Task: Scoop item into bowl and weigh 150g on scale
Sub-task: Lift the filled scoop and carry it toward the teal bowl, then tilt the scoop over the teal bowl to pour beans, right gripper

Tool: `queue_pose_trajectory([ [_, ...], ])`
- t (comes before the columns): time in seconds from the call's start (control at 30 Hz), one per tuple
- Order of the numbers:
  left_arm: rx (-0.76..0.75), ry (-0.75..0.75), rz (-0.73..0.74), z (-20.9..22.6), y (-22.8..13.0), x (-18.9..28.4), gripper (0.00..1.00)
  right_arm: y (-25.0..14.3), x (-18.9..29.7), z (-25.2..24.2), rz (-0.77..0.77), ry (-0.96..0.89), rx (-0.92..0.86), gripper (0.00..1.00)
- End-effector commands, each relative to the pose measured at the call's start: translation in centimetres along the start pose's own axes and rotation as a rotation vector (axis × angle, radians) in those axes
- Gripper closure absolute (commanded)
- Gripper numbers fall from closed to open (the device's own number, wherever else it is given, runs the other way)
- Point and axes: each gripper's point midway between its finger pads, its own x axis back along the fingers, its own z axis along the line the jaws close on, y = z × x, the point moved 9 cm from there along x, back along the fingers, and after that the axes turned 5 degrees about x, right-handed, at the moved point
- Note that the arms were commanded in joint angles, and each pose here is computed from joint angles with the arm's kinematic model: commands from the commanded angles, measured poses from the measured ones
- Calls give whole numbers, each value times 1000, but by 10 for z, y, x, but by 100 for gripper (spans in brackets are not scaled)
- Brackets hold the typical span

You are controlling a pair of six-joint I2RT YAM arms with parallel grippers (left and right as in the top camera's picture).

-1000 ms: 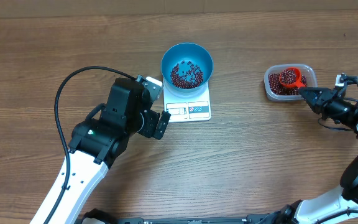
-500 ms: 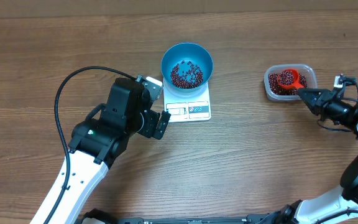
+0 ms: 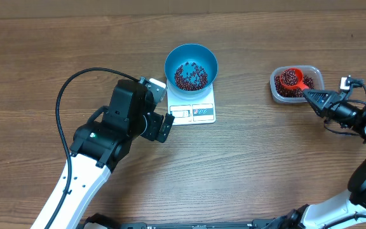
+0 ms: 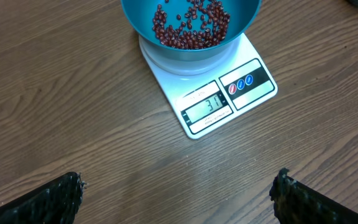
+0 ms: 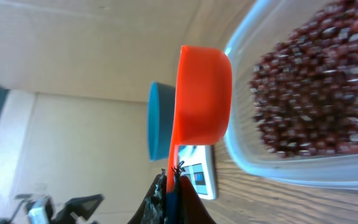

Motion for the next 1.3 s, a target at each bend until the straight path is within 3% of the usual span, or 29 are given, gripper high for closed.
queue_pose_trajectory([
  [0.0,7,9,6,0,-1,-3,0,-4,-6,6,30,98,-37,96],
  [0.7,7,9,6,0,-1,-3,0,-36,-139,67,371,191,-9,96],
  [1.1,7,9,6,0,-1,-3,0,-48,-195,108,330,214,178,96],
  [1.27,7,9,6,0,-1,-3,1,-49,-206,108,243,168,366,96],
])
